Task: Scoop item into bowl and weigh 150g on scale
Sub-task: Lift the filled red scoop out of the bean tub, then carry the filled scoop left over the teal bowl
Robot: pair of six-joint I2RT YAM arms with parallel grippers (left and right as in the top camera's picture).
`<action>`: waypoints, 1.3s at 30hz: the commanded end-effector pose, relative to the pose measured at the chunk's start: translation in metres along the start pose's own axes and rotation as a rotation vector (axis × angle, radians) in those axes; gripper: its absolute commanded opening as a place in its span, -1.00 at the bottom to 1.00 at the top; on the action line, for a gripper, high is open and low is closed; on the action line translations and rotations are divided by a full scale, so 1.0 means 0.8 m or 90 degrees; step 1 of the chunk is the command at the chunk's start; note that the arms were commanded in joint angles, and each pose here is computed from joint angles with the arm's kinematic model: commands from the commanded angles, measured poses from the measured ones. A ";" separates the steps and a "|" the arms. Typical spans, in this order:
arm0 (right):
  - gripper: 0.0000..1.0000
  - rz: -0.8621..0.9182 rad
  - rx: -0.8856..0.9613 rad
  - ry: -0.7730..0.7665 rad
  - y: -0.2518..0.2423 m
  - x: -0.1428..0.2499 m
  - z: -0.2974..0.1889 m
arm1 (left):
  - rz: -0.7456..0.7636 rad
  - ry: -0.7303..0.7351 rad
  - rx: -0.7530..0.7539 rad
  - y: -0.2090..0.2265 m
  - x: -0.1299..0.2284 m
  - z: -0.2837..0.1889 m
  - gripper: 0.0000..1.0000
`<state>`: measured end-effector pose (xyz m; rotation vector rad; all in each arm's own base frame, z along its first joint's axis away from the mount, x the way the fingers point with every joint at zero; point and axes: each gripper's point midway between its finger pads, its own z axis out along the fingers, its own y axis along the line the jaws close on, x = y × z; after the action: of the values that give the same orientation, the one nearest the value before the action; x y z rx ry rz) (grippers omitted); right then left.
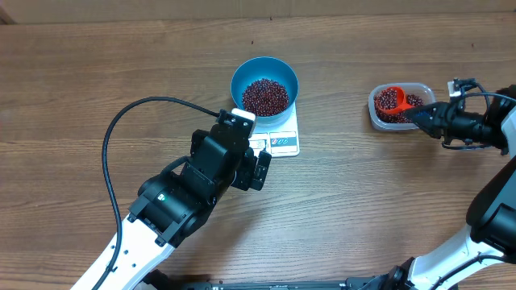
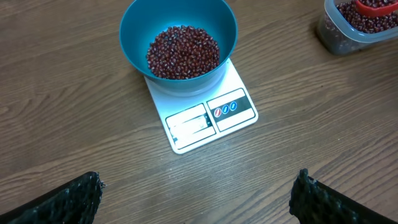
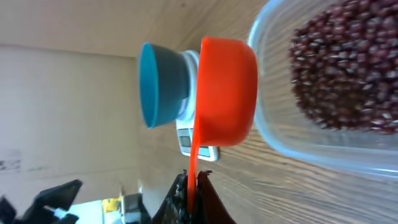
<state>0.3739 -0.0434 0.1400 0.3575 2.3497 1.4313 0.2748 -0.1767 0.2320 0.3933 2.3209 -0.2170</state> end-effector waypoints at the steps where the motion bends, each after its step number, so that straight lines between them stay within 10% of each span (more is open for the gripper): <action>1: -0.93 -0.023 -0.061 -0.010 0.022 -0.001 -0.001 | -0.011 -0.002 -0.011 0.005 -0.001 0.002 0.99; 39: -0.93 -0.138 -0.173 0.197 0.160 0.058 0.206 | -0.011 -0.002 -0.011 0.005 -0.001 0.002 0.99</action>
<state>0.4015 0.1546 0.1852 -0.2728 2.1946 1.7954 0.2748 -0.1767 0.2320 0.3933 2.3209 -0.2170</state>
